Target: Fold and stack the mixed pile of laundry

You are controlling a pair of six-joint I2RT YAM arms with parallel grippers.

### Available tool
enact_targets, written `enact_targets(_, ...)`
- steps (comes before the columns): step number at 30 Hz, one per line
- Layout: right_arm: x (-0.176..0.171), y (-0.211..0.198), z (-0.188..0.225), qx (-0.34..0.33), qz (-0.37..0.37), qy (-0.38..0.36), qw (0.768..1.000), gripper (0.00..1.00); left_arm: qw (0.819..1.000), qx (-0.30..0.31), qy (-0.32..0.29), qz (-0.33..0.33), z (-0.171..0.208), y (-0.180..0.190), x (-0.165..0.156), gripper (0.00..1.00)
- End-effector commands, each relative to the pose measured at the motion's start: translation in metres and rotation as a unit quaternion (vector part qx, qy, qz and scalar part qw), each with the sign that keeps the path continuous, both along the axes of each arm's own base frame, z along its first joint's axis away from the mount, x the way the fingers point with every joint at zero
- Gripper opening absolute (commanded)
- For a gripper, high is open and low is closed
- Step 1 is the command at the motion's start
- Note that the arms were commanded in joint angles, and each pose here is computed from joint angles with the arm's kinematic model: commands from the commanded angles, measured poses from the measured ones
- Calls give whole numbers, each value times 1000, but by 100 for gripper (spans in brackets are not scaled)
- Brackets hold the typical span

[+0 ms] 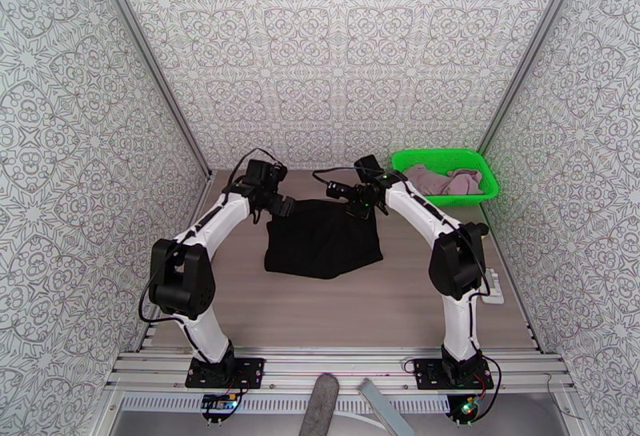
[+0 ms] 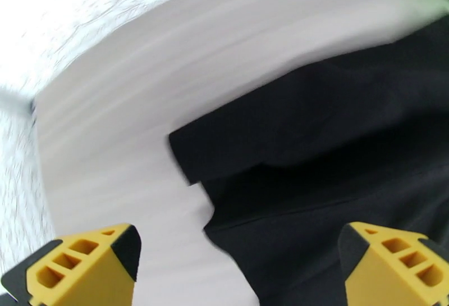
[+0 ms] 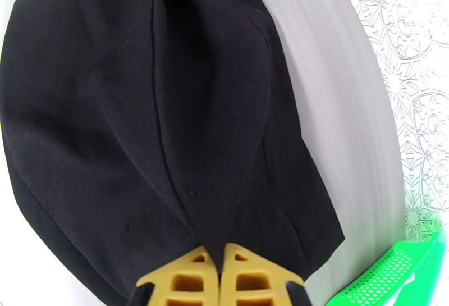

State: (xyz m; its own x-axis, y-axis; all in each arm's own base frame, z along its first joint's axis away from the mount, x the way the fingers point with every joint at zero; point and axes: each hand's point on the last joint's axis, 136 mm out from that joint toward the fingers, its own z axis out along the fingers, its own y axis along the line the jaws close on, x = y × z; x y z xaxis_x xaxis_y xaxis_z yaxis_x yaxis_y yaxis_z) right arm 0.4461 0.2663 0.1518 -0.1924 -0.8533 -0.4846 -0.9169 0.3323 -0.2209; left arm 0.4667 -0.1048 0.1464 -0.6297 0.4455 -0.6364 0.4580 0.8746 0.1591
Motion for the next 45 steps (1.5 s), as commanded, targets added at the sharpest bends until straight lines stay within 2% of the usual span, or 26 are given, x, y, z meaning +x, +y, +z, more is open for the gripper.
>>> enact_targets(1, -5, 10, 25, 31, 10, -21, 999, 0, 984, 7, -115, -133, 20, -20, -3, 99)
enact_targets(3, -4, 11, 30, 35, 9, -26, 999, 0, 979, -17, -136, -149, 27, -16, -3, 99)
enact_targets(5, -2, 11, 34, 38, 5, -32, 999, 0, 979, -24, -128, -157, 27, -9, -1, 98)
enact_targets(11, 1, 13, 59, 60, -1, -55, 997, 0, 970, -5, -34, -242, 1, -14, -16, 95)
enact_targets(21, 4, 16, 78, 74, -6, -71, 995, 0, 953, 12, 24, -301, -36, -13, -20, 86)
enact_targets(25, 3, 17, 83, 81, -3, -70, 994, 0, 951, 36, 27, -306, -50, -1, -15, 83)
enact_targets(29, 2, 19, 85, 85, -3, -67, 994, 0, 952, 23, 25, -306, -55, 5, -5, 82)
enact_targets(40, -1, 19, 85, 85, -4, -56, 995, 0, 941, 27, 44, -334, -84, -13, 15, 81)
enact_targets(43, -2, 19, 84, 85, -3, -53, 995, 0, 939, 30, 49, -340, -88, -15, 18, 72)
enact_targets(45, -3, 19, 83, 84, -4, -51, 995, 0, 938, 30, 47, -342, -88, -17, 19, 59)
